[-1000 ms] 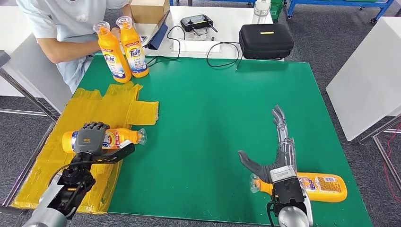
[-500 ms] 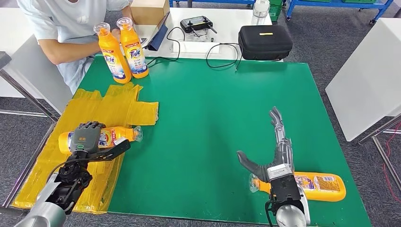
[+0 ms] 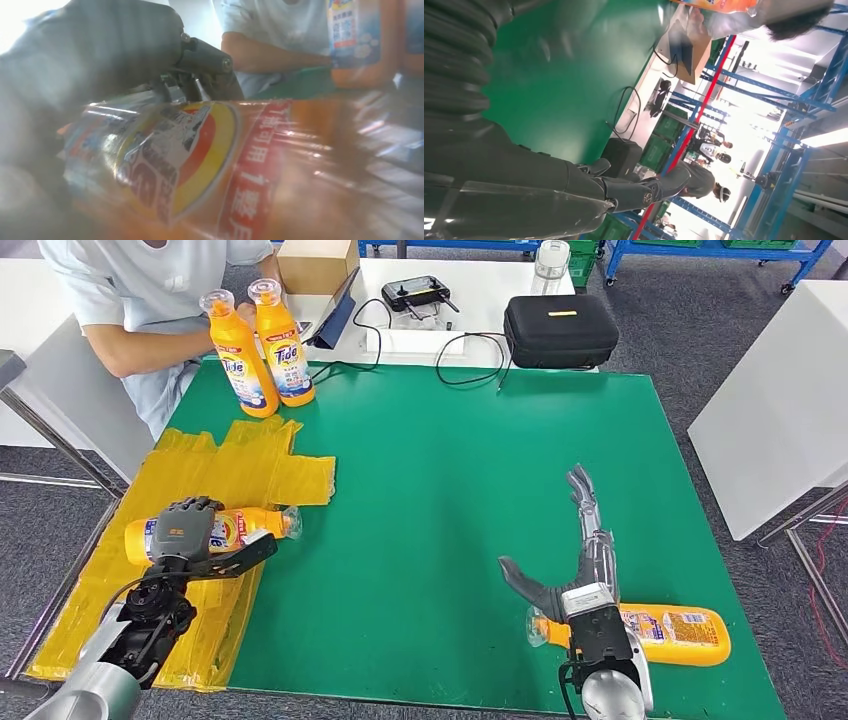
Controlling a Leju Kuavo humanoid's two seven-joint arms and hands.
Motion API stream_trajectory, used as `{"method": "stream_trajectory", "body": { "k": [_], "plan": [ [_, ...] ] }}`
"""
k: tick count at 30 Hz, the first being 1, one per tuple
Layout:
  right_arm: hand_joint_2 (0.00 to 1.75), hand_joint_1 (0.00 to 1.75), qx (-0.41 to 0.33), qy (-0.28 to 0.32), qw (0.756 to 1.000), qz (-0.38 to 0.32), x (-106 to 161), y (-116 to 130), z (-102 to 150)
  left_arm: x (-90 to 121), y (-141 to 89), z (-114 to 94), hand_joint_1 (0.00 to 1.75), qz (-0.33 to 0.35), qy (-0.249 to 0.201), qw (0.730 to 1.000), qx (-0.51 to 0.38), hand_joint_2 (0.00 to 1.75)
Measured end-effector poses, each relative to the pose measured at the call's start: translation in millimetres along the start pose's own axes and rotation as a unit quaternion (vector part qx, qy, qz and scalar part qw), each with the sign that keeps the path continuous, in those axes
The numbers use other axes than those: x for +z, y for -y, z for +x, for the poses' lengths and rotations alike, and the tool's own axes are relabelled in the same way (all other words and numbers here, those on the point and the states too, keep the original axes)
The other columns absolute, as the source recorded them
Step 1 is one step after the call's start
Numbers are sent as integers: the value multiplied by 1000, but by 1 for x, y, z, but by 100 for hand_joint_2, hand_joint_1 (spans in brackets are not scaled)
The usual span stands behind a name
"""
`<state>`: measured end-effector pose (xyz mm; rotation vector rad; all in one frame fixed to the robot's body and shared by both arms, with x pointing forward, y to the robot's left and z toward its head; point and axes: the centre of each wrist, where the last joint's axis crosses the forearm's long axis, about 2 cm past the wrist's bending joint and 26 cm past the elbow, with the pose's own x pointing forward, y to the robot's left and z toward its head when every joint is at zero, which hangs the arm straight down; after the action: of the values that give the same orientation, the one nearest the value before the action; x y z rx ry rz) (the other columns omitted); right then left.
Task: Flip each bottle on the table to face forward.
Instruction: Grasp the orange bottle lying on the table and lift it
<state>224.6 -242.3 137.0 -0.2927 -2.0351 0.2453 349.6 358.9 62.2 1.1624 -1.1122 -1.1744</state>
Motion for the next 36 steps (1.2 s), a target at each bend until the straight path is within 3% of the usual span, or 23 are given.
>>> {"method": "stream_trajectory", "body": {
  "k": [2,13,28,36],
  "plan": [
    [175,0,1,1,1000,3,-1,-1,0,0,1,0,1,-15,-1,1000,-2,175],
    [175,0,6,2,1000,7,-9,-4,-2,-4,3,2,0,-70,0,998,5,175],
    [175,0,1,-2,1000,13,-11,-6,-5,-5,-1,5,0,-74,32,995,56,175],
    [175,0,1,-5,1000,12,-10,-7,-6,0,-11,16,0,-65,65,993,78,175]
  ]
}}
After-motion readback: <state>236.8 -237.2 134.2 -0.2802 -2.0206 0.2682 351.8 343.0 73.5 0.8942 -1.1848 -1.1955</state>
